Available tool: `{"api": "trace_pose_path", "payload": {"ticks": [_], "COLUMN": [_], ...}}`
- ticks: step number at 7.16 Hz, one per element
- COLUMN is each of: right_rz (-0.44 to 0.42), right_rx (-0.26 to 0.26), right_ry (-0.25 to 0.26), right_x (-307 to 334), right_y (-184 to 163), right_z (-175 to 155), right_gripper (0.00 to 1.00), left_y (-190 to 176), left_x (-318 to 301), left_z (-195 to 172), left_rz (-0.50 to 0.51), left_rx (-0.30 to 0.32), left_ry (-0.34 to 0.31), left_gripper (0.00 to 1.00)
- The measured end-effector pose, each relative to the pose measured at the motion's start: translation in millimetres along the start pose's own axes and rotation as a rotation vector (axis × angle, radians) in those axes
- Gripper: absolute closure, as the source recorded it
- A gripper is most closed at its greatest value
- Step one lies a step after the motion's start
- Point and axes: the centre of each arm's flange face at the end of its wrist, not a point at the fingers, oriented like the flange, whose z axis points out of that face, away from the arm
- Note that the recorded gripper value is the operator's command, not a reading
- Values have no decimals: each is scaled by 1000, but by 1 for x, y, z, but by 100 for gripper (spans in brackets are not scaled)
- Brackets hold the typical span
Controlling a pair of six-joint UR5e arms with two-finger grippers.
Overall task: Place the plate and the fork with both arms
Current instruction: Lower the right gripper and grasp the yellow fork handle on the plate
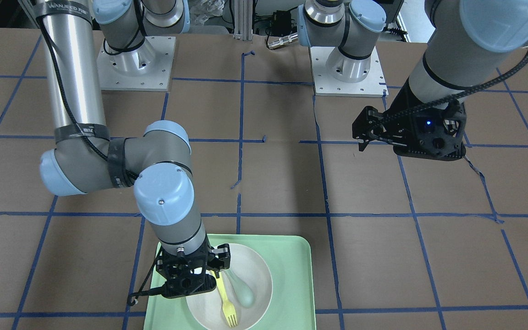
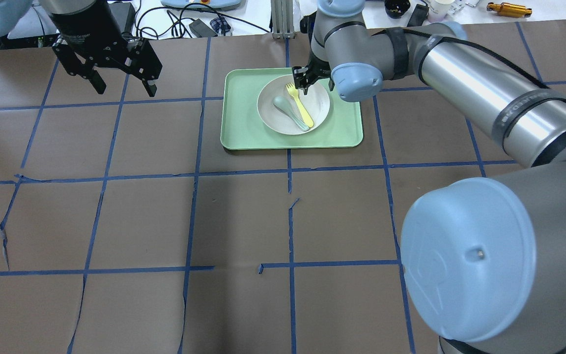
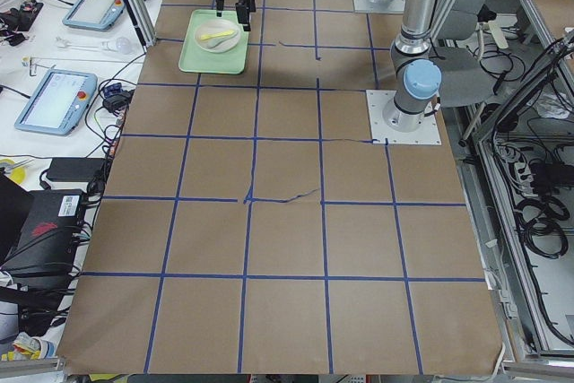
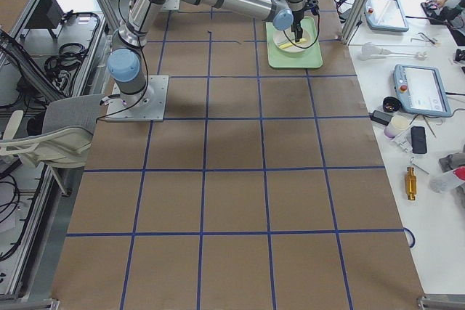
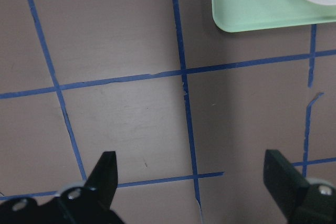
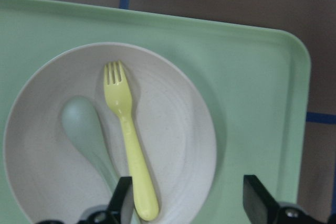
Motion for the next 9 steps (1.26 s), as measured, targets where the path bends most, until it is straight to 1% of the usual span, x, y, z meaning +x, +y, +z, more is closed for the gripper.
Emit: {"api": "trace_pose_path", "payload": {"ticks": [1,2,3,5,9], "right_rz": [-14,-21,-25,-25,-16], "right_rx": [2,7,9,8,2], "right_ry": [-7,-10,-9,3,9], "right_x": [-10,-16,-18,-18,-17], "right_y": [-3,-7,-10,-12,-10], "right_z": [21,35,43,47,53], "right_gripper": [39,45,45,45,45], "left_y": [7,8,7,10,16], "left_x": [-3,-4,-3,-1,1], "left_z": [1,2,4,12,24], "left_rz": [-11,-13,-18,-19,-16], "left_rx": [10,32,50,52,32], "left_ry": [-3,-6,-7,-7,-2], "left_gripper": [0,0,0,0,0]}}
